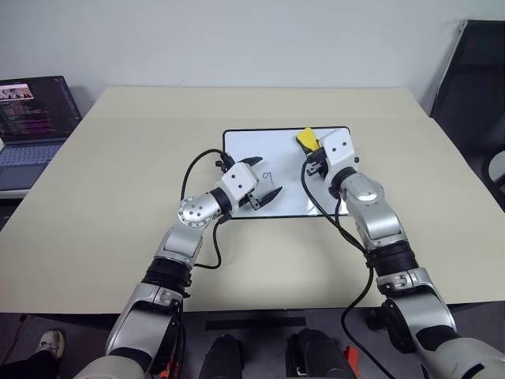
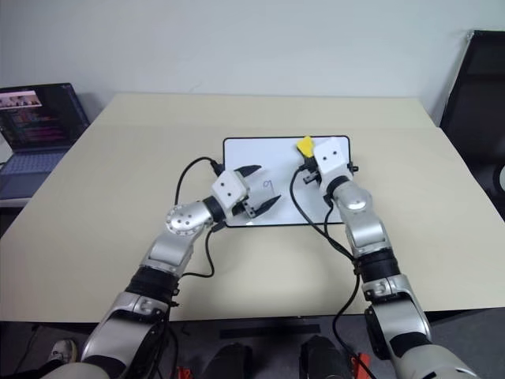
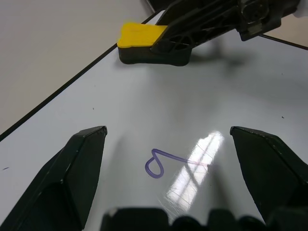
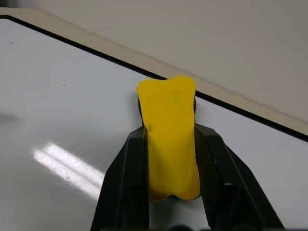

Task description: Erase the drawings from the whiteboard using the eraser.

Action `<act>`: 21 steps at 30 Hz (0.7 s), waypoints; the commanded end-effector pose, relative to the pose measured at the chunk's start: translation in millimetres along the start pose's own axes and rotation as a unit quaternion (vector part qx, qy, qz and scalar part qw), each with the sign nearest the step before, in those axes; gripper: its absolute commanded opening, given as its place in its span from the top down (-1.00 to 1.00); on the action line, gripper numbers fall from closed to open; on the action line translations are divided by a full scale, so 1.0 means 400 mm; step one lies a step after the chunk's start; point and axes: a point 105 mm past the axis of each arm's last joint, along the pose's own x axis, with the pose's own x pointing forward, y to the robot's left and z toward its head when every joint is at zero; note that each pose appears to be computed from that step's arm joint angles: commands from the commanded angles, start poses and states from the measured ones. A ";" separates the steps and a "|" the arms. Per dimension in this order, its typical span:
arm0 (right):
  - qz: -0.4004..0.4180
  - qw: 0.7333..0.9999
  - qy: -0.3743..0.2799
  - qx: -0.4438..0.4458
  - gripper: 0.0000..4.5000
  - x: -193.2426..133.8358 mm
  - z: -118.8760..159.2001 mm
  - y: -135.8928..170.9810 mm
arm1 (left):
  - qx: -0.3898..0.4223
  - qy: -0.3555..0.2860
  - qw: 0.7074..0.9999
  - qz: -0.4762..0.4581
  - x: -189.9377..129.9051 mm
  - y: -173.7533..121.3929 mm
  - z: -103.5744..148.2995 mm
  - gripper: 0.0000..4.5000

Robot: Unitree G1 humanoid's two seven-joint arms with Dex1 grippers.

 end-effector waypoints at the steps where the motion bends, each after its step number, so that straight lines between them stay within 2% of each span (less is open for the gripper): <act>1: 0.000 0.998 0.055 0.019 0.56 -0.015 -0.068 -0.012 | 0.017 -0.025 0.999 0.014 -0.003 0.018 0.037 -1.00; 5: 0.051 0.992 0.106 0.046 0.56 -0.055 -0.126 0.043 | 0.016 -0.025 0.999 0.015 -0.004 0.017 0.037 -1.00; 9: 0.069 0.981 0.156 0.093 0.56 -0.102 -0.177 0.068 | 0.015 -0.026 0.999 0.014 0.001 0.015 0.038 -1.00; 21: 0.088 0.977 0.166 0.103 0.56 -0.130 -0.171 0.075 | 0.017 -0.028 0.999 0.015 0.010 0.023 0.039 -1.00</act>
